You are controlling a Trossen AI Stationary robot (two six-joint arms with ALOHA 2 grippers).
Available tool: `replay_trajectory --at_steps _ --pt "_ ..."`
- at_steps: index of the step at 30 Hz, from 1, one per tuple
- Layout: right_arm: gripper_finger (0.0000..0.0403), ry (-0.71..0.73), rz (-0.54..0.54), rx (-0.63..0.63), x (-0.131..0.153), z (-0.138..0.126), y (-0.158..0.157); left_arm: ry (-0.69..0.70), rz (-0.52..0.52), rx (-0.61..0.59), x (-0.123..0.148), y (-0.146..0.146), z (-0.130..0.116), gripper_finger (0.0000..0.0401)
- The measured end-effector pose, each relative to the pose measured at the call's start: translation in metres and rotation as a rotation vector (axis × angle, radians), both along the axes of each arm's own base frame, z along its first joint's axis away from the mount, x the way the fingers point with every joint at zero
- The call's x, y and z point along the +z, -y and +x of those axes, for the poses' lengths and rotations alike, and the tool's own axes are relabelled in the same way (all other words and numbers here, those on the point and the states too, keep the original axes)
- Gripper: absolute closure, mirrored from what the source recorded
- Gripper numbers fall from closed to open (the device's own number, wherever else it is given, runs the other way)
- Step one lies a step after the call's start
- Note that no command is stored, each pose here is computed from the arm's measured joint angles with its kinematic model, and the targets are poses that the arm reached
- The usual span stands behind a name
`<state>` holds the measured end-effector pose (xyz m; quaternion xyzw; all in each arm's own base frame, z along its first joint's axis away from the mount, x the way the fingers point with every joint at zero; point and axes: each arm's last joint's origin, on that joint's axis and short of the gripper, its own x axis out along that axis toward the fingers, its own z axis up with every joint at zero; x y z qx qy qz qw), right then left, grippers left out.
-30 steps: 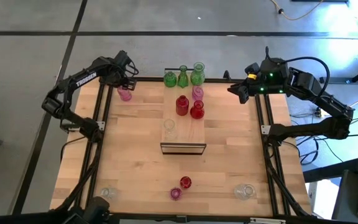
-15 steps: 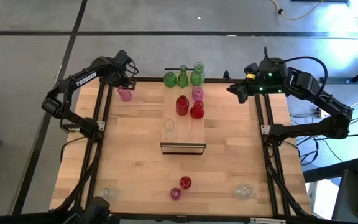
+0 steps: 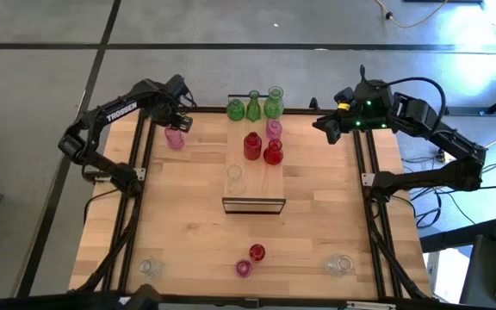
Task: Sort vases onto shelf
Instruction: Put the top pink vase on the shelf aligned with the other pink vase
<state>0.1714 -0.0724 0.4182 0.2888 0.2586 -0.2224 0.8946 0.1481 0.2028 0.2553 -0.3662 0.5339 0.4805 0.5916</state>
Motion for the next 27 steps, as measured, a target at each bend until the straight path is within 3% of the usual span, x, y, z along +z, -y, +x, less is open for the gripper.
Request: replay_trajectory --at_steps 6,15,19,27 --pt "0.0281 -0.024 -0.008 0.012 -0.003 0.005 0.002 0.021 0.071 -0.139 0.059 0.016 0.025 0.0275" --pt "0.0281 -0.066 -0.008 0.025 -0.010 0.017 0.007 0.320 0.260 -0.287 0.167 0.058 0.054 0.0275" --pt "0.0281 -0.079 -0.004 0.027 -0.013 0.021 0.009 0.364 0.274 -0.351 0.185 0.072 0.073 0.0275" --pt "0.0281 -0.093 0.003 0.027 -0.015 0.021 0.009 0.323 0.263 -0.466 0.187 0.082 0.123 0.0275"
